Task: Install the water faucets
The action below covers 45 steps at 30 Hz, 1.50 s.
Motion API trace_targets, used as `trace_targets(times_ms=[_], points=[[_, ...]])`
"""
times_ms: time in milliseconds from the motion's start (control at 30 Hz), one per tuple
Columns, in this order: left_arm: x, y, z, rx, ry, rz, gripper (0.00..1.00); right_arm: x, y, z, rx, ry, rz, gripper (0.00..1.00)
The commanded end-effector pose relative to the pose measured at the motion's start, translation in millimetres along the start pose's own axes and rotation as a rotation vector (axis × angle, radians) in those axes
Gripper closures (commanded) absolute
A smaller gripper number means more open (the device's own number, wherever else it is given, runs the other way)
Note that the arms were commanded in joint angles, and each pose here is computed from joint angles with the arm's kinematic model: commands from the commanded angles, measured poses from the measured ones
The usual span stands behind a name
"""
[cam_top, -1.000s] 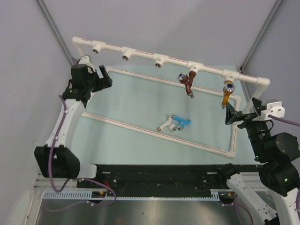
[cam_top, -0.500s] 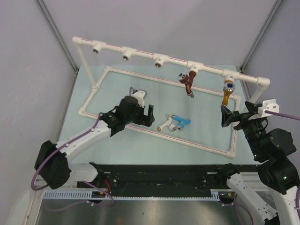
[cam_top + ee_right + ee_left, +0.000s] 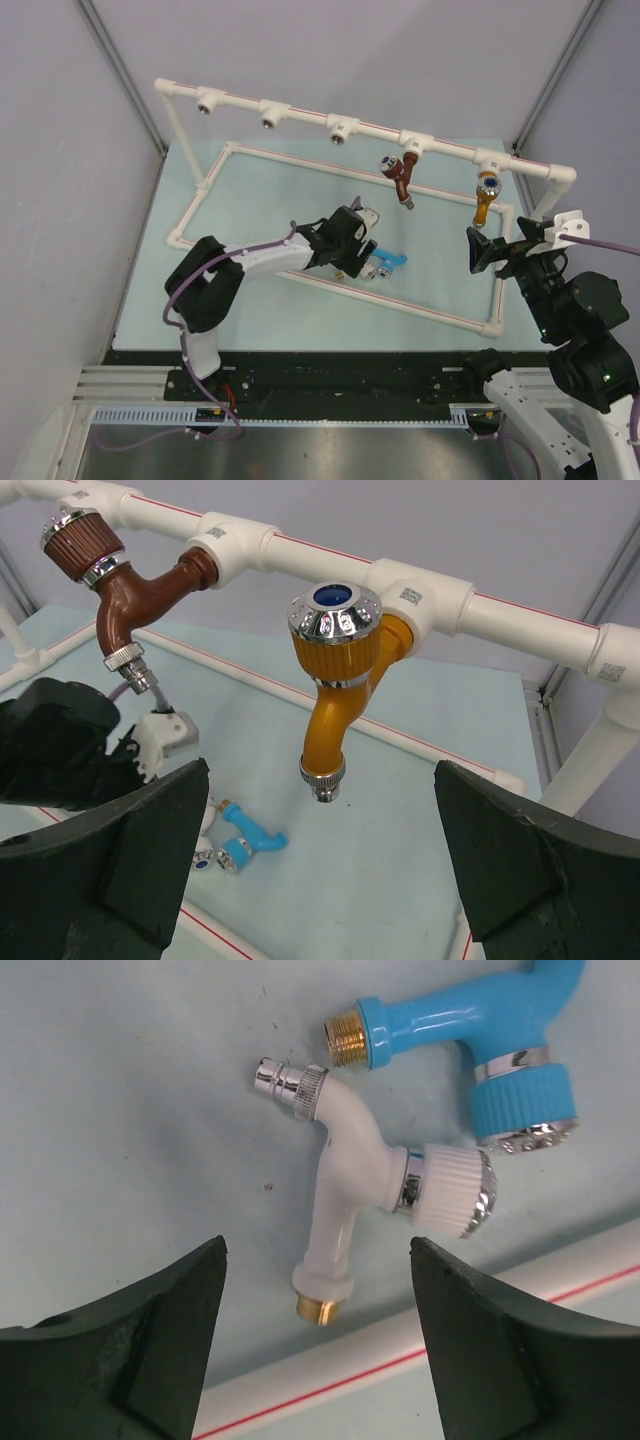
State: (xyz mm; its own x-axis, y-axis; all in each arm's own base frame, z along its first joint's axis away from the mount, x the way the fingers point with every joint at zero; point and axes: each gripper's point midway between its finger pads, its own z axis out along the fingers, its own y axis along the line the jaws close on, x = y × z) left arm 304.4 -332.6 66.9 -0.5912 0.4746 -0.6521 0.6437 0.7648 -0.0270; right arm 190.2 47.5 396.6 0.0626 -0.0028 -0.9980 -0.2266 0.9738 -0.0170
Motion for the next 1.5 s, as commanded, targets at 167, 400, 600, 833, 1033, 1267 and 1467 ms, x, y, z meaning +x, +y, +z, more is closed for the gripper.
trace_targets(times_ms=[167, 400, 600, 833, 1033, 1267, 1467], points=[[13.0, -14.0, 42.6, 0.023, 0.128, 0.154, 0.4, -8.8, 1.2, -5.8, -0.013, -0.03, 0.011, 0.01], [38.8, -18.8, 58.2, 0.031, 0.213, 0.179, 0.55, -8.3, 6.8, -9.4, -0.051, -0.033, -0.001, 0.0], [38.8, -29.8, 44.7, 0.081, 0.194, 0.139, 0.88, -13.2, 16.4, -10.0, -0.115, -0.056, -0.043, 0.0], [-14.5, -45.3, -14.6, 0.152, -0.034, -0.088, 1.0, -41.5, 23.6, -16.5, -0.169, -0.181, -0.09, 0.0], [-66.9, -27.8, -89.2, 0.205, -0.307, -0.414, 1.0, -57.1, 37.2, -25.0, -0.253, -0.255, -0.116, 0.0], [-100.8, -0.9, -180.8, 0.307, -0.627, -0.705, 1.0, -56.2, 68.7, -13.1, -0.419, -0.181, -0.084, 0.0], [-99.9, 20.5, -236.5, 0.298, -0.784, -0.88, 1.0, -49.0, 108.1, 8.4, -0.621, -0.092, -0.028, 0.0]])
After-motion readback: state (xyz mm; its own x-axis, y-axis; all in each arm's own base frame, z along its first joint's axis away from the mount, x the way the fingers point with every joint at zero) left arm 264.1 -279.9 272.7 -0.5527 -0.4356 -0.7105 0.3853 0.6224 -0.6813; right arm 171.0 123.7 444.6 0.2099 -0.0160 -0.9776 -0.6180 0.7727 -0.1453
